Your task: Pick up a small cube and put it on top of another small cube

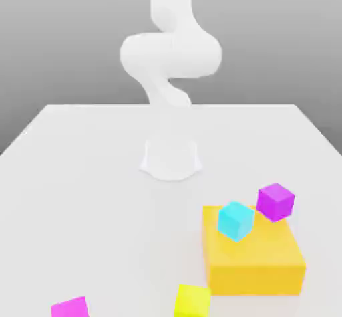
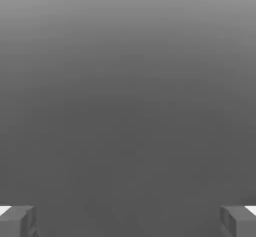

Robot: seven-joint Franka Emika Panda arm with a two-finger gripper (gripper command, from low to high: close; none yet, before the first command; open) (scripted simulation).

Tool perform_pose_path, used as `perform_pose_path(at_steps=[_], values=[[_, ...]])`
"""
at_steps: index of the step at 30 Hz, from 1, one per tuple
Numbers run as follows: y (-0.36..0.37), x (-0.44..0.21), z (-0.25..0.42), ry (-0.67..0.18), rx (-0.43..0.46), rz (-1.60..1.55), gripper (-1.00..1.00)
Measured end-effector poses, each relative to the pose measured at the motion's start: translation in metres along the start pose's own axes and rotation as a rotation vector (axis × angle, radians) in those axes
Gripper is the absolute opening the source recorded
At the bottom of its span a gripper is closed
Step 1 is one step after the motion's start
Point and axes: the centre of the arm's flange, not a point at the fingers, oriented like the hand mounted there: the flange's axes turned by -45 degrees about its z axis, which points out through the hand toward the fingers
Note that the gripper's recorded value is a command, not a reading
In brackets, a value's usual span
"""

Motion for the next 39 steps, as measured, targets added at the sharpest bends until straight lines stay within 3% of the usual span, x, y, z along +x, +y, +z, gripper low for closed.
perform_pose_path(at_steps=[15,30,34,35,39], values=[[0.068,-0.036,0.258,-0.332,-0.261,0.475,0.0],[0.146,-0.191,0.456,-0.628,-0.418,1.003,0.0],[0.151,-0.233,0.501,-0.644,-0.425,1.037,0.0],[0.151,-0.241,0.509,-0.645,-0.425,1.037,-1.0],[0.151,-0.241,0.509,-0.644,-0.424,1.038,-1.0]])
